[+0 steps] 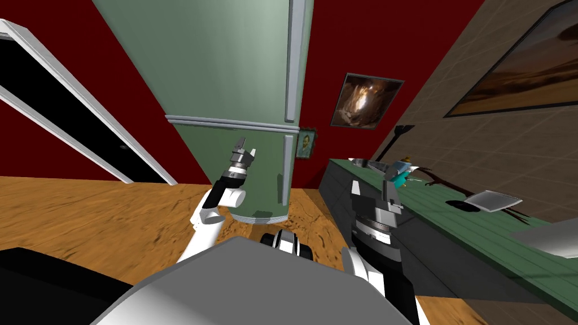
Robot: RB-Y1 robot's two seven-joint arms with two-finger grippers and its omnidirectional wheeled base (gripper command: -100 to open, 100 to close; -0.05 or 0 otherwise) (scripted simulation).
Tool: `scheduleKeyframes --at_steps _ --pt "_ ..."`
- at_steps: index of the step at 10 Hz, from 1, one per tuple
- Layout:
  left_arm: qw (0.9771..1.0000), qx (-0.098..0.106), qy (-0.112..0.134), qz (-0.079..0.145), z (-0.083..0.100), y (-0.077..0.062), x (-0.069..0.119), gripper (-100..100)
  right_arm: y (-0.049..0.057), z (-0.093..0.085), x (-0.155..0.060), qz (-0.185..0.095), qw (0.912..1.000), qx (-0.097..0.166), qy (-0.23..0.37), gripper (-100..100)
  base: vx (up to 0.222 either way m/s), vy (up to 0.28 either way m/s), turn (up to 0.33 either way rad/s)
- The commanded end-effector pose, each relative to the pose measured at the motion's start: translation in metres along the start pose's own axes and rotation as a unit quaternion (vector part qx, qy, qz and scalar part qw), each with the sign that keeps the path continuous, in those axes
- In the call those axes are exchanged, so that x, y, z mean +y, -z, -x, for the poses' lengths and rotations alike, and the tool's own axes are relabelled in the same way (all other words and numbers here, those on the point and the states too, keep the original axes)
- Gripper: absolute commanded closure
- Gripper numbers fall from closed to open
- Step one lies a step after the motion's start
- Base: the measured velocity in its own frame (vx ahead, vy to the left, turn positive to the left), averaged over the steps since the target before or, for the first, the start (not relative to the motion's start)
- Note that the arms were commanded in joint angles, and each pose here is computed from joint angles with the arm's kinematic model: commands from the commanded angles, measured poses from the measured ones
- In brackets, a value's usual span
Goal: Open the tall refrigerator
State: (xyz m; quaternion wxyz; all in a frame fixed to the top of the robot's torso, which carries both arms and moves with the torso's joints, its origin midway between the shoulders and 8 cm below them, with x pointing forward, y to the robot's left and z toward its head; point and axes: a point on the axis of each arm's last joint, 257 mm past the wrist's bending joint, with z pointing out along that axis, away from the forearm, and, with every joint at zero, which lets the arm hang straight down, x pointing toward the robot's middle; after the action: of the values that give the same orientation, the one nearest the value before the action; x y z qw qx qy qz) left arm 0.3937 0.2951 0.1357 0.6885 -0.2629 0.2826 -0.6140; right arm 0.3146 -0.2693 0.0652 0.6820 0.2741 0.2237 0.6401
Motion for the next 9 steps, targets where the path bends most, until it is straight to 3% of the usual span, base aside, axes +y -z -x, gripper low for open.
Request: scheduleKeyframes --at_steps 1,2,4,5,9 --pt "1.0000 -0.005 0.001 -0.004 0.004 -0.018 -0.010 -100 0.000 0.000 0.000 0.000 1.0000 0.000 0.000 0 0.059 -0.136 0.082" --pt "1.0000 -0.006 0.001 -0.001 0.004 -0.018 -0.008 -100 0.000 0.000 0.000 0.000 1.0000 0.000 0.000 0 0.036 -0.100 0.039" --pt "0.9999 -0.011 0.003 -0.008 0.008 -0.034 -0.020 -100 0.000 0.000 0.000 0.000 1.0000 0.000 0.000 0 0.024 -0.103 0.058" --pt "0.9999 -0.012 0.003 -0.003 0.008 -0.035 -0.017 -100 0.000 0.000 0.000 0.000 1.0000 0.000 0.000 0 0.013 -0.099 0.045" --pt "0.9997 -0.023 0.008 -0.006 0.016 -0.057 -0.032 -100 0.000 0.000 0.000 0.000 1.0000 0.000 0.000 0 0.034 -0.115 0.056"
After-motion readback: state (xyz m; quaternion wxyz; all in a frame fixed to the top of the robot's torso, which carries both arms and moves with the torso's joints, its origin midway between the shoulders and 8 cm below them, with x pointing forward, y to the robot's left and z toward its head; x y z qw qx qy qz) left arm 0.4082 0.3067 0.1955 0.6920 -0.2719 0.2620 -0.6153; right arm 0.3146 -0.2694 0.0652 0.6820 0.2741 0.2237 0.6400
